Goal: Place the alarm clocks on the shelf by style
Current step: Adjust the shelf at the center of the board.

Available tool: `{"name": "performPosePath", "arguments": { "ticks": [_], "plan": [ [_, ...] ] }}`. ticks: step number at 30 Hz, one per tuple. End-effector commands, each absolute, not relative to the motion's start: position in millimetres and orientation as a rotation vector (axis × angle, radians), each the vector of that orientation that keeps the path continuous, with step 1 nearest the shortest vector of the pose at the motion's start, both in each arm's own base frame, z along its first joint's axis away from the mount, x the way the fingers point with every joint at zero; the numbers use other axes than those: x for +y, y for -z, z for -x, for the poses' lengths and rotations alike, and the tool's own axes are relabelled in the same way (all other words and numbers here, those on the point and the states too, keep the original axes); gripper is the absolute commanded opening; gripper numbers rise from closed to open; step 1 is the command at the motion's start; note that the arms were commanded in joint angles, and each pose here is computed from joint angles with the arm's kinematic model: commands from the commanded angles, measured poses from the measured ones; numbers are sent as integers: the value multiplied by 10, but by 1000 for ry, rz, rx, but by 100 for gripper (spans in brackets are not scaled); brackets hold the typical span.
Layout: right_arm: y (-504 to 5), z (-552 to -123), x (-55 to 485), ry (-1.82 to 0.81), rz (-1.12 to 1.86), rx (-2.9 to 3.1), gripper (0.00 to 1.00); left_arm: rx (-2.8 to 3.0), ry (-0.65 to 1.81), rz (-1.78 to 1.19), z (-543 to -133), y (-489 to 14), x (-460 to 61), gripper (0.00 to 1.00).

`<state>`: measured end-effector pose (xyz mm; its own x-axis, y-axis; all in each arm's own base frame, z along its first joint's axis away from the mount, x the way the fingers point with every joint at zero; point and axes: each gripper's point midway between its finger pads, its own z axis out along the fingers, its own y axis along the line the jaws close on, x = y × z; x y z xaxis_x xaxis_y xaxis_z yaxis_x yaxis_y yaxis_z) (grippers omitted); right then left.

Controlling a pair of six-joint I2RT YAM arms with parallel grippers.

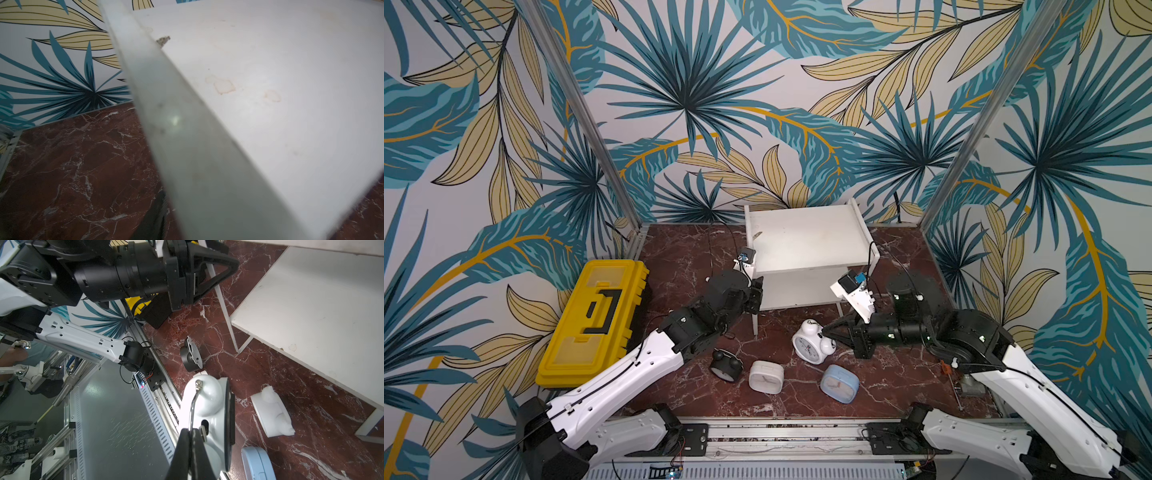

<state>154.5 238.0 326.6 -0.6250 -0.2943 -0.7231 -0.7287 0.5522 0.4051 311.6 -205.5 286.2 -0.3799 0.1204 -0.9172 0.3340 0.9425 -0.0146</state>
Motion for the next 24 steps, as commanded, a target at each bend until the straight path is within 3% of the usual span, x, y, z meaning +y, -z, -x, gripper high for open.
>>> {"name": "performPosePath", "arguments": {
  "ticks": [1, 12, 16, 24],
  "plan": [
    [-3326, -1604, 2435, -967, 803, 2153, 0, 1890, 104, -250, -3295, -3102, -1800, 43],
    [-3283, -1633, 2451, -964, 793, 2155, 0, 1891, 177, -223, -3338, -3040, -1766, 60],
    [-3293, -1635, 2459, -967, 796, 2154, 0, 1907, 251, -238, -3189, -2954, -1774, 72],
    [-3367, -1657, 2467, -940, 827, 2149, 0, 1963, 368, -253, -2693, -2915, -1594, 77]
  ]
}}
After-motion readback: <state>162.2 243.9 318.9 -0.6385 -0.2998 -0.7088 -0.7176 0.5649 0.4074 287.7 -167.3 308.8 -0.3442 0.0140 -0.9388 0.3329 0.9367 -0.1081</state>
